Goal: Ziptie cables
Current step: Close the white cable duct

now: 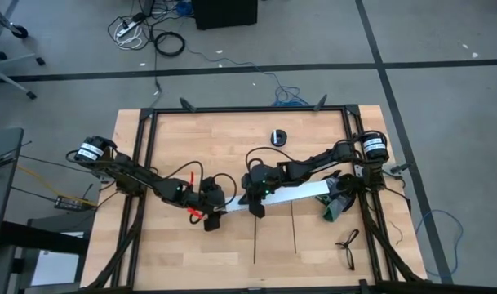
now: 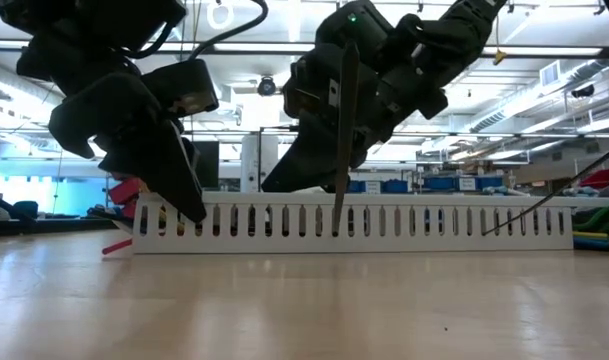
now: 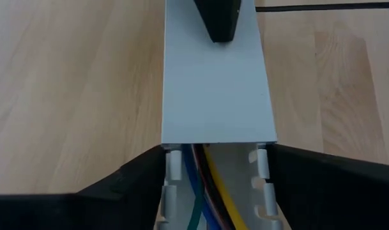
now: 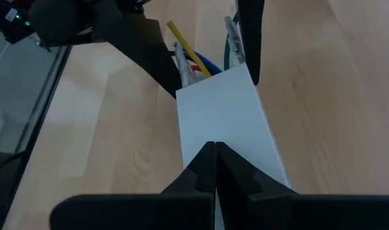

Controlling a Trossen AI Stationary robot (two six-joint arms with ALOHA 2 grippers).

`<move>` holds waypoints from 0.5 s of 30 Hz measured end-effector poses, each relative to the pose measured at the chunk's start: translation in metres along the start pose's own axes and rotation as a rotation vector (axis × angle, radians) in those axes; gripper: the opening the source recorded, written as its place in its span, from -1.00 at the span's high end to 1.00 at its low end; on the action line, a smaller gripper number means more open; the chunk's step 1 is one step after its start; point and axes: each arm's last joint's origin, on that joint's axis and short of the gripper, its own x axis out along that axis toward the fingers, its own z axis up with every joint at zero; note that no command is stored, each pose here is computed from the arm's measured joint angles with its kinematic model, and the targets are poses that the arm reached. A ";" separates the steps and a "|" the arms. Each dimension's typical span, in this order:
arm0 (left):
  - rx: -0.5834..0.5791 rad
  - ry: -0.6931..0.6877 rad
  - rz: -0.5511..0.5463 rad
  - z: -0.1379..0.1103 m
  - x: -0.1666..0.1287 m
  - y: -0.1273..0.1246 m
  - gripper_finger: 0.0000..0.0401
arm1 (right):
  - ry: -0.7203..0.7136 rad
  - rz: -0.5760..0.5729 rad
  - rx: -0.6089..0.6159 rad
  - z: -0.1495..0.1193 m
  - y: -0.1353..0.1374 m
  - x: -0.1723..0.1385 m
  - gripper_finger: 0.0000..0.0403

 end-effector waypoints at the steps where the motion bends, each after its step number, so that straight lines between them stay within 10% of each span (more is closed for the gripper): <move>1: 0.000 0.003 -0.003 0.000 0.000 0.000 -0.21 | 0.008 -0.003 0.002 -0.001 0.000 0.000 1.00; 15: -0.010 0.092 -0.025 -0.001 -0.007 -0.015 -0.59 | 0.023 -0.003 -0.013 -0.002 0.000 0.000 1.00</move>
